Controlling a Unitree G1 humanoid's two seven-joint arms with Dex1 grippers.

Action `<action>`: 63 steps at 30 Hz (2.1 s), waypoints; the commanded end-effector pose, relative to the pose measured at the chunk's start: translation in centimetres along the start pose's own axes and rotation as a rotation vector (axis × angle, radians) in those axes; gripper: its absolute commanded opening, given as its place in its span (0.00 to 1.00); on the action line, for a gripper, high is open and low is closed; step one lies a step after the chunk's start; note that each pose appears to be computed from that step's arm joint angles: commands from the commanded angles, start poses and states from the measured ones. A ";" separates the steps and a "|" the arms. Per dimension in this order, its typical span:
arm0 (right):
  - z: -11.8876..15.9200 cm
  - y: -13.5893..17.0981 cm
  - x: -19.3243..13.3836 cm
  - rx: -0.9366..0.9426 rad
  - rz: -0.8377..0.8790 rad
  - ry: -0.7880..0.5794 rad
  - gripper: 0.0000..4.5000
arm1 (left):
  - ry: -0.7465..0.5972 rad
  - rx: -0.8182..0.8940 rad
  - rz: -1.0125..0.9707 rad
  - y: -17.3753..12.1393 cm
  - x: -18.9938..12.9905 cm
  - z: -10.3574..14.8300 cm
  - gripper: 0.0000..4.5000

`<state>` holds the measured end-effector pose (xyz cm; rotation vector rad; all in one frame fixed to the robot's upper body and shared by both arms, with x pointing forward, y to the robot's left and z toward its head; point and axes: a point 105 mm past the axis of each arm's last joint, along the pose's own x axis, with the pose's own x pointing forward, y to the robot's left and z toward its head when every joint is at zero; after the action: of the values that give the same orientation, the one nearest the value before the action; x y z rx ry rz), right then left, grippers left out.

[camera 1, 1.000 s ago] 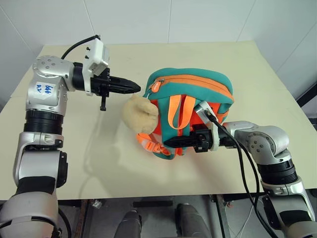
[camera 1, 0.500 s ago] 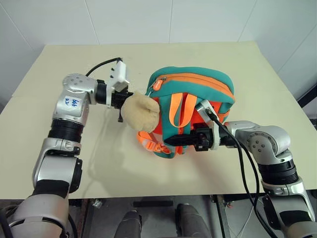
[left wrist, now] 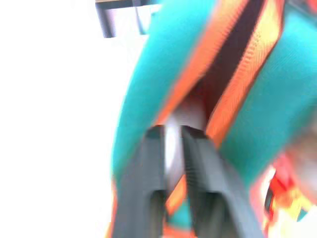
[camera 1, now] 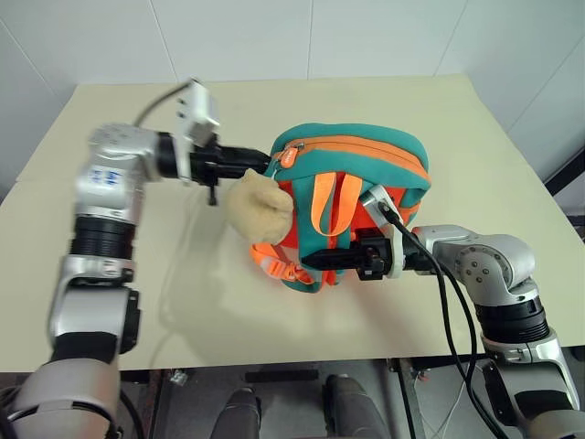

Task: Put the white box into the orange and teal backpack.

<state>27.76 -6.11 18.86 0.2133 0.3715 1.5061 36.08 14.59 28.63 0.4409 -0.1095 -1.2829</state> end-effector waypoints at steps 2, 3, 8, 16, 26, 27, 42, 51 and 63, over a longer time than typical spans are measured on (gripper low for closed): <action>0.4 0.7 0.2 -0.025 0.031 -0.013 0.05 | -0.012 0.089 0.058 0.4 -2.8 2.8 0.49; 0.4 0.7 0.2 -0.026 0.032 -0.014 0.05 | -0.017 0.084 0.074 0.5 -3.5 3.1 0.55; 0.4 0.6 0.3 -0.026 0.039 -0.010 0.05 | -0.064 0.015 0.028 -0.8 -4.6 4.2 0.91; 0.4 0.5 0.4 -0.029 0.045 -0.004 0.05 | -0.046 -0.112 -0.162 -5.1 -4.4 4.7 0.99; 0.4 0.4 0.7 -0.034 0.047 -0.005 0.05 | 0.024 -0.299 -0.244 -6.5 -4.3 5.2 0.99; 0.4 0.4 0.7 -0.034 0.048 -0.006 0.05 | 0.069 -0.297 -0.258 -6.9 -4.2 4.6 0.99; 0.4 0.4 1.0 -0.036 0.046 -0.022 0.05 | 0.081 -0.326 -0.362 -8.5 0.3 3.4 0.99; 0.4 0.4 0.9 -0.036 0.041 -0.022 0.05 | 0.131 -0.299 -0.337 -8.7 0.2 2.5 0.53; 0.5 0.3 0.9 -0.036 0.043 -0.020 0.05 | 0.105 -0.209 -0.240 -6.6 -1.9 3.9 0.08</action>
<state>27.94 -5.43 18.66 0.2174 0.3531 1.5231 28.42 12.97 28.07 0.2937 0.2434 -1.5167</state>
